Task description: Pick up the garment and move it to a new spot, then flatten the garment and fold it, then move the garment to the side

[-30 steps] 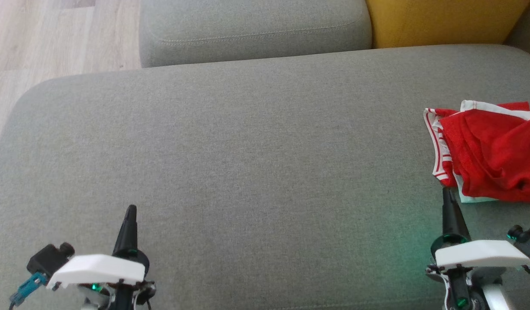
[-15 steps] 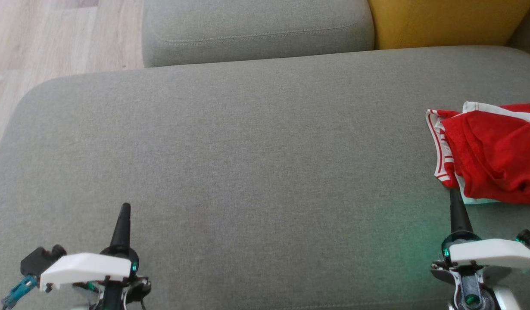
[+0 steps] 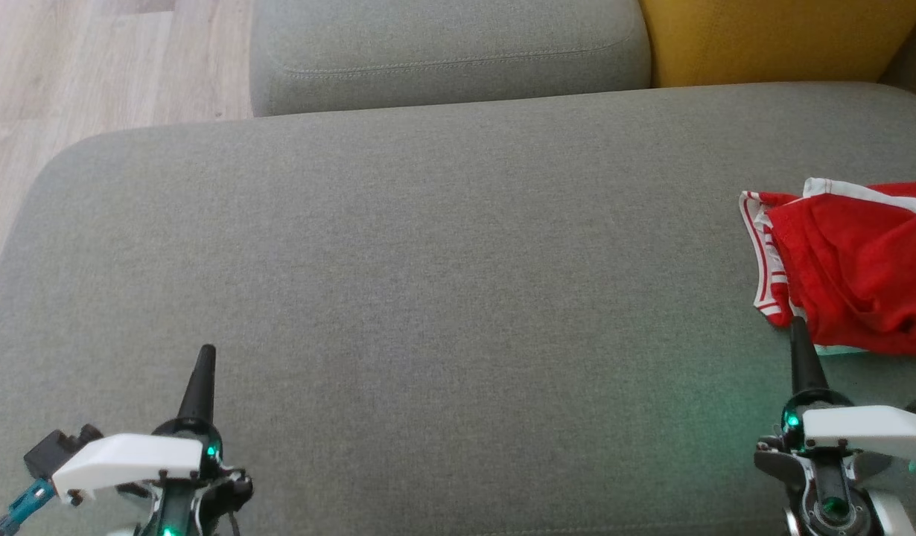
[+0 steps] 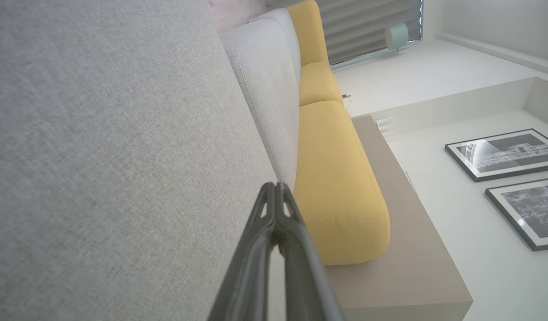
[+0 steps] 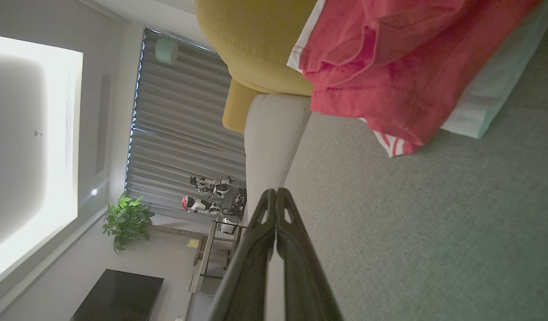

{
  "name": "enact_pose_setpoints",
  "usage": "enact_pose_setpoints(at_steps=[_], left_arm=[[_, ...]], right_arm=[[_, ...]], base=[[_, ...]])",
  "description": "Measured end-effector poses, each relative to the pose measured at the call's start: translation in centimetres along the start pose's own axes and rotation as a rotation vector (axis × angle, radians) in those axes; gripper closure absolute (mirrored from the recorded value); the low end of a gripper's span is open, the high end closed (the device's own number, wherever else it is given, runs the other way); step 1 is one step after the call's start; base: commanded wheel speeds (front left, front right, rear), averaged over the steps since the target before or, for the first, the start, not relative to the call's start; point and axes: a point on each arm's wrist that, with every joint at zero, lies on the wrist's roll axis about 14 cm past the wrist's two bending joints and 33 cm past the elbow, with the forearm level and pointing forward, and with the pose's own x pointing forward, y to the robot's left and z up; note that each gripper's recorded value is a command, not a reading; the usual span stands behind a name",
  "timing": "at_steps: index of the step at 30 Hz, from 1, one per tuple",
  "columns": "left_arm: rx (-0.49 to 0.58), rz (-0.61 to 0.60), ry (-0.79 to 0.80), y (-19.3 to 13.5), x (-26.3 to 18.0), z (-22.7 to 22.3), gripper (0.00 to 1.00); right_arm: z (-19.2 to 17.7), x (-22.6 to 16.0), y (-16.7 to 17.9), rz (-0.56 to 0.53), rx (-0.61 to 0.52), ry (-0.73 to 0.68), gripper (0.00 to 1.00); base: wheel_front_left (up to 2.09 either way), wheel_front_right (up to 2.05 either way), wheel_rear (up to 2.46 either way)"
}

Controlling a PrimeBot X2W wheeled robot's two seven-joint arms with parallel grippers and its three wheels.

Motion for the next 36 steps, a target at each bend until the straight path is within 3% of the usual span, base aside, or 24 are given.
enact_pose_setpoints(at_steps=[28, 36], left_arm=[[-0.288, -0.067, -0.030, -1.2, 0.5, 2.1, 1.00], [-0.294, -0.067, -0.032, -1.2, 0.5, 2.2, 1.00]], right_arm=[[1.1, 0.6, 0.7, 0.032, 0.337, -0.011, 1.00], [1.2, 0.6, 0.7, 0.032, 0.344, -0.012, 1.00]], base=[[0.00, 0.00, 0.00], [0.00, 0.00, 0.00]])
